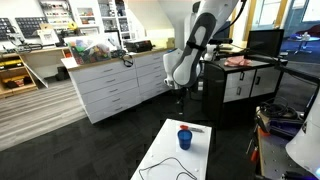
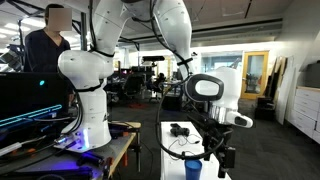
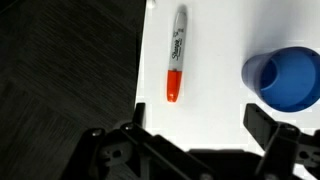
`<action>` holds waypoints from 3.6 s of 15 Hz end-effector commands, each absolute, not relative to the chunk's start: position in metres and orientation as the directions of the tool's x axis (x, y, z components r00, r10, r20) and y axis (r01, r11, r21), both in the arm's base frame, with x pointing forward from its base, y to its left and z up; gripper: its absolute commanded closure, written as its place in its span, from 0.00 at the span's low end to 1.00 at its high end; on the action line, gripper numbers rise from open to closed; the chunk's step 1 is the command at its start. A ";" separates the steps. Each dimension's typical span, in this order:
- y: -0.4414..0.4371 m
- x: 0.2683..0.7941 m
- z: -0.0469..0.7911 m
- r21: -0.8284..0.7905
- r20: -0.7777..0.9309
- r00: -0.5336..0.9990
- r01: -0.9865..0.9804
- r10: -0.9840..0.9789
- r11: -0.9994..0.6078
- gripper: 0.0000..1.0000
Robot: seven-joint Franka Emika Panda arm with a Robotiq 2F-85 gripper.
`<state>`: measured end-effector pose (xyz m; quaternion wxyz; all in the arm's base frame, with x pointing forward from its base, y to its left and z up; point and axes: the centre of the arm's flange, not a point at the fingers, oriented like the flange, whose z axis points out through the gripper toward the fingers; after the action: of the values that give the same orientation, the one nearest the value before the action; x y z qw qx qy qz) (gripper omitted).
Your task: Get the marker from the table and put it in the blue cup
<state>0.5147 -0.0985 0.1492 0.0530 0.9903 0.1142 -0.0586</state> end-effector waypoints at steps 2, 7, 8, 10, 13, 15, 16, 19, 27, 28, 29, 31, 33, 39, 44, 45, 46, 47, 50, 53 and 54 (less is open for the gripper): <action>-0.099 0.522 0.133 0.092 -0.123 0.973 0.207 0.195 -0.974 0.00; -0.101 0.518 0.118 0.092 -0.141 0.974 0.189 0.176 -0.978 0.00; -0.100 0.515 0.116 0.095 -0.139 0.977 0.176 0.162 -0.980 0.00; -0.101 0.510 0.115 0.099 -0.121 0.983 0.149 0.136 -0.984 0.00; -0.103 0.506 0.117 0.111 -0.074 0.990 0.131 0.124 -0.985 0.00; -0.103 0.502 0.116 0.120 -0.042 0.992 0.125 0.121 -0.985 0.00; -0.104 0.499 0.115 0.122 -0.030 0.992 0.121 0.119 -0.985 0.00; -0.106 0.487 0.109 0.125 -0.005 0.995 0.099 0.099 -0.987 0.00; -0.107 0.465 0.087 0.126 0.016 0.997 0.076 0.079 -0.989 0.00; -0.107 0.465 0.083 0.132 0.014 0.997 0.075 0.077 -0.988 0.00; -0.108 0.465 0.080 0.130 0.014 0.997 0.073 0.075 -0.989 0.00; -0.109 0.464 0.071 0.129 0.012 0.997 0.069 0.071 -0.989 0.00; -0.110 0.464 0.063 0.128 0.009 0.998 0.066 0.068 -0.990 0.00; -0.116 0.470 0.041 0.121 0.005 0.998 0.054 0.055 -0.991 0.00; -0.125 0.488 0.027 0.120 0.008 0.999 0.038 0.039 -0.992 0.00; -0.127 0.490 0.025 0.122 0.010 0.999 0.036 0.037 -0.992 0.00; -0.128 0.493 0.023 0.123 0.012 0.999 0.034 0.036 -0.992 0.00; -0.130 0.496 0.021 0.123 0.014 0.999 0.031 0.033 -0.992 0.00; -0.133 0.503 0.015 0.118 0.017 1.000 0.019 0.021 -0.993 0.00; -0.134 0.508 0.013 0.110 0.023 1.000 0.008 0.010 -0.994 0.30; -0.135 0.509 0.013 0.103 0.030 1.000 0.000 0.003 -0.995 0.39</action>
<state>0.5020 -0.1306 0.0164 0.0617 0.9979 0.0169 0.0109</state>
